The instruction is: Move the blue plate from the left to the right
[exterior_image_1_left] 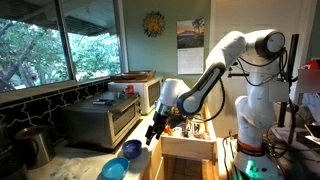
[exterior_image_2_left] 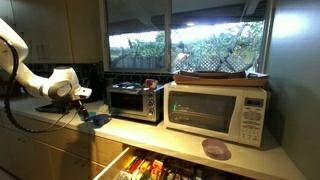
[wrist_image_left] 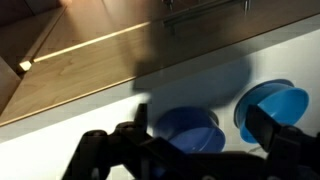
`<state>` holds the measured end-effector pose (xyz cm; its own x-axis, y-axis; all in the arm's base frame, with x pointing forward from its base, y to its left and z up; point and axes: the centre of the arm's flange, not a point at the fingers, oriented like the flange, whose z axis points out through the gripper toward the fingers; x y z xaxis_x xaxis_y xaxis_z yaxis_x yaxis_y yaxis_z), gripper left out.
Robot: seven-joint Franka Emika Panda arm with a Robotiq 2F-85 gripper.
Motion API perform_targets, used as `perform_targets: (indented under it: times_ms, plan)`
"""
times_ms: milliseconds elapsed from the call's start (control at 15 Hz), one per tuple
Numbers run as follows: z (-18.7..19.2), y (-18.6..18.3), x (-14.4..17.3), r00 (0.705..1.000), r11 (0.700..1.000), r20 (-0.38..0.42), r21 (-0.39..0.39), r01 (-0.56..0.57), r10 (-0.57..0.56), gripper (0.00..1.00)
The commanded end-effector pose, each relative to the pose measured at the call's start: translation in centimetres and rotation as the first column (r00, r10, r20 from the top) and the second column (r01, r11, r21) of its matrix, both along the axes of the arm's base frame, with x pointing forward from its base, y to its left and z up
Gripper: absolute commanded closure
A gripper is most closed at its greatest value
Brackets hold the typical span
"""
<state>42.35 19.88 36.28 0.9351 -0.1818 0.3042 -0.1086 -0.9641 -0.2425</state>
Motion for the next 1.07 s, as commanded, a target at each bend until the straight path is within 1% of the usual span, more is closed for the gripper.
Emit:
perform_targets:
  times_ms: [0, 133, 267, 333, 400, 467, 533, 667, 1000]
  plan:
    - [-1.1, 4.4, 0.6, 0.982, 0.988, -0.112, -0.028, 0.15, -0.153, 0.0]
    - [-1.4, 5.7, 0.9, 0.964, 0.969, -0.107, -0.015, 0.245, -0.245, 0.0]
    - [-1.3, 7.1, 1.9, 0.956, 0.957, -0.04, 0.026, 0.29, -0.289, 0.0]
    - [-0.9, 7.9, 2.6, 0.958, 0.957, -0.032, 0.052, 0.285, -0.283, 0.0]
    - [-0.8, 8.7, 3.1, 0.956, 0.954, -0.039, 0.059, 0.294, -0.292, 0.0]
    - [-1.3, 9.6, 3.8, 0.948, 0.948, -0.066, 0.052, 0.314, -0.311, 0.0]
    - [-1.5, 10.3, 4.1, 0.941, 0.941, -0.071, 0.048, 0.334, -0.33, 0.0]
    - [-2.6, 10.9, 5.0, 0.931, 0.932, -0.089, 0.043, 0.36, -0.355, 0.0]
    - [-5.3, 11.5, 7.4, 0.936, 0.938, -0.086, 0.033, 0.346, -0.342, 0.01]
